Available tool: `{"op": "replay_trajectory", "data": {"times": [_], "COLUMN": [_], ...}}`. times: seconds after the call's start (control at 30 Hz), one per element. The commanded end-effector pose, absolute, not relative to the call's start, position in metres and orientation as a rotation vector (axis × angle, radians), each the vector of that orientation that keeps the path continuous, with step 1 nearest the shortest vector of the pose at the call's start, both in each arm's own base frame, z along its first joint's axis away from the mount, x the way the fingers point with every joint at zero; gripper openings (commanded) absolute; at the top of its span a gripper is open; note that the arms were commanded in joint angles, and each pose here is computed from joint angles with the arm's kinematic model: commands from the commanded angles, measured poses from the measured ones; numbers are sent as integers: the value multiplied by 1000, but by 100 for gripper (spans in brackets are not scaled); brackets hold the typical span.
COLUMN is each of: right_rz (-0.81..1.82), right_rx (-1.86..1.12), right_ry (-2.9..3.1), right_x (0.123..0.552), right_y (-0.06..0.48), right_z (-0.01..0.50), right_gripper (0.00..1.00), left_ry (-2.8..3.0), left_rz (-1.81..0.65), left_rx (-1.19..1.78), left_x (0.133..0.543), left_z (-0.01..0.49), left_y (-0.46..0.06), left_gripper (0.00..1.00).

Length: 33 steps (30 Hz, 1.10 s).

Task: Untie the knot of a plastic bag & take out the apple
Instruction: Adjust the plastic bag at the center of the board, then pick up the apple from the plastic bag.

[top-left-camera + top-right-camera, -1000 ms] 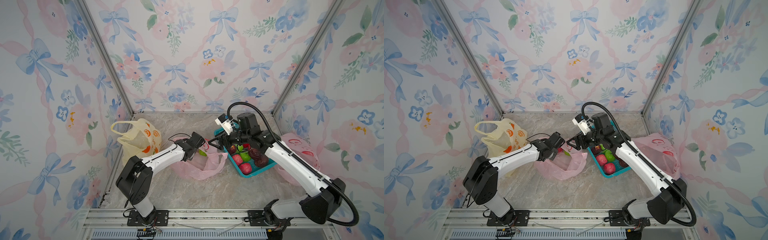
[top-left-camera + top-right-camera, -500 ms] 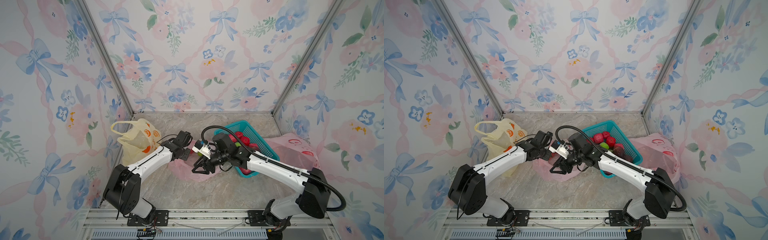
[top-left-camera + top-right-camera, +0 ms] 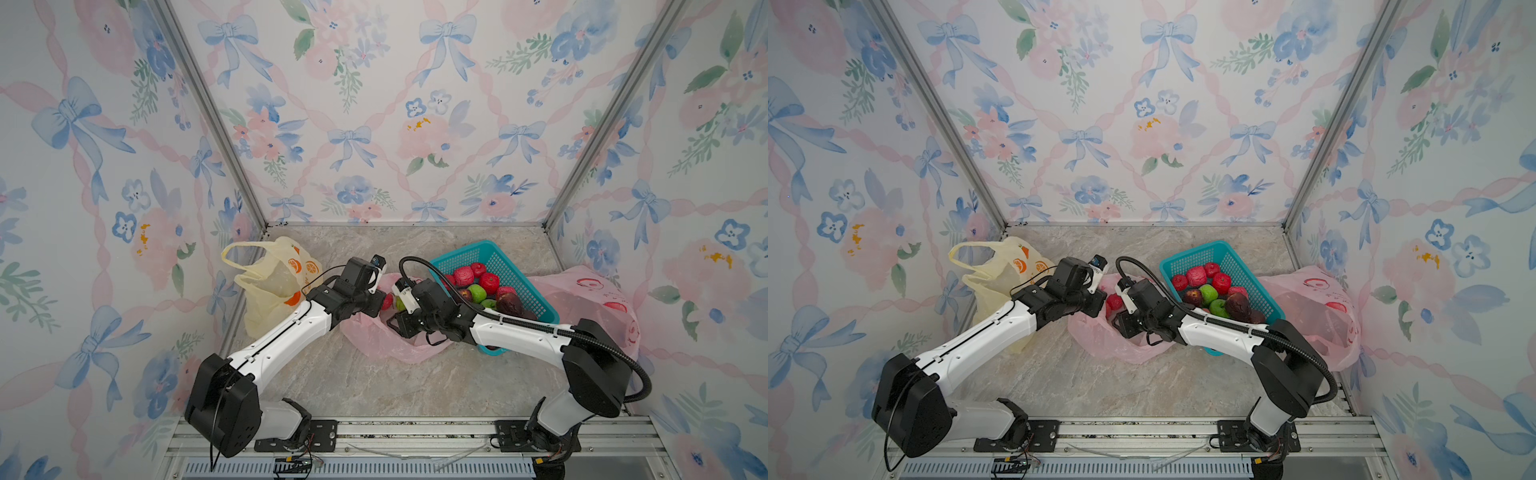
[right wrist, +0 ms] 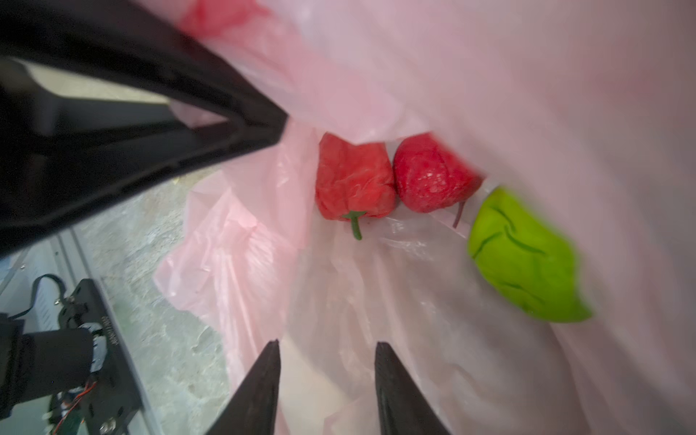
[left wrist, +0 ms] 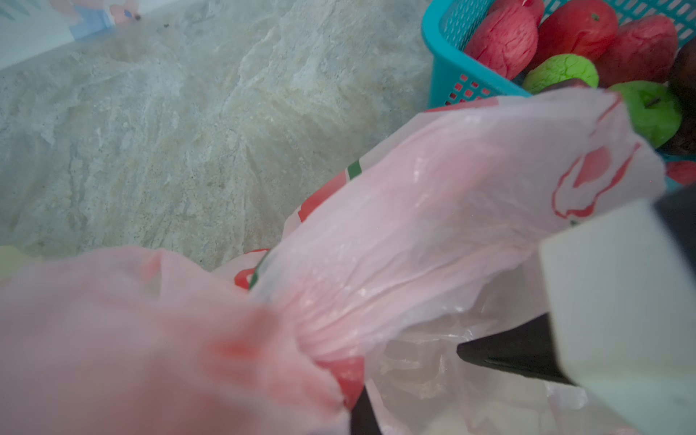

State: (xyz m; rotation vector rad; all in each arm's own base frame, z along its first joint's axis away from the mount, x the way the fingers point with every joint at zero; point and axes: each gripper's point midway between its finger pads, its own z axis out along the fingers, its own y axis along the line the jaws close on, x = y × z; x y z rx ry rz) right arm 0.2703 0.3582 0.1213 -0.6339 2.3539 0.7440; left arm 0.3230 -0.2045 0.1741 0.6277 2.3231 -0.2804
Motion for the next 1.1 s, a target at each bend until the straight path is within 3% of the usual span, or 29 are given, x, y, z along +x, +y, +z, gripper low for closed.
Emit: {"op": "replay_trajectory", "data": {"times": [0.0,0.17,0.33,0.57,0.93,1.07], "right_rz": [657,590,562,622,651,691], "right_rx": [-450,-350,-278,-291,-403,-530], "right_ry": [2300,2279,2258,2244,2287,2305], "right_x": [289,292,293,297,293,282], "right_y": [337,315,300,307,326,343], "right_z": [129,121,117,122,117,111], "right_gripper": [42,42,43,56,66,65], "left_ry": [2218,2156,2139,2294,2432,2446], "left_rz": [-382,-496,-575,-486,-448,-371], "left_rx": [726,850,837,734,751,699], "left_x": [328,308,279,263,255,259], "left_z": [197,213,221,158,103,98], "left_y": [-238,-282,-277,-234,-231,-219], "left_gripper": [0,0,0,0,0,0]}}
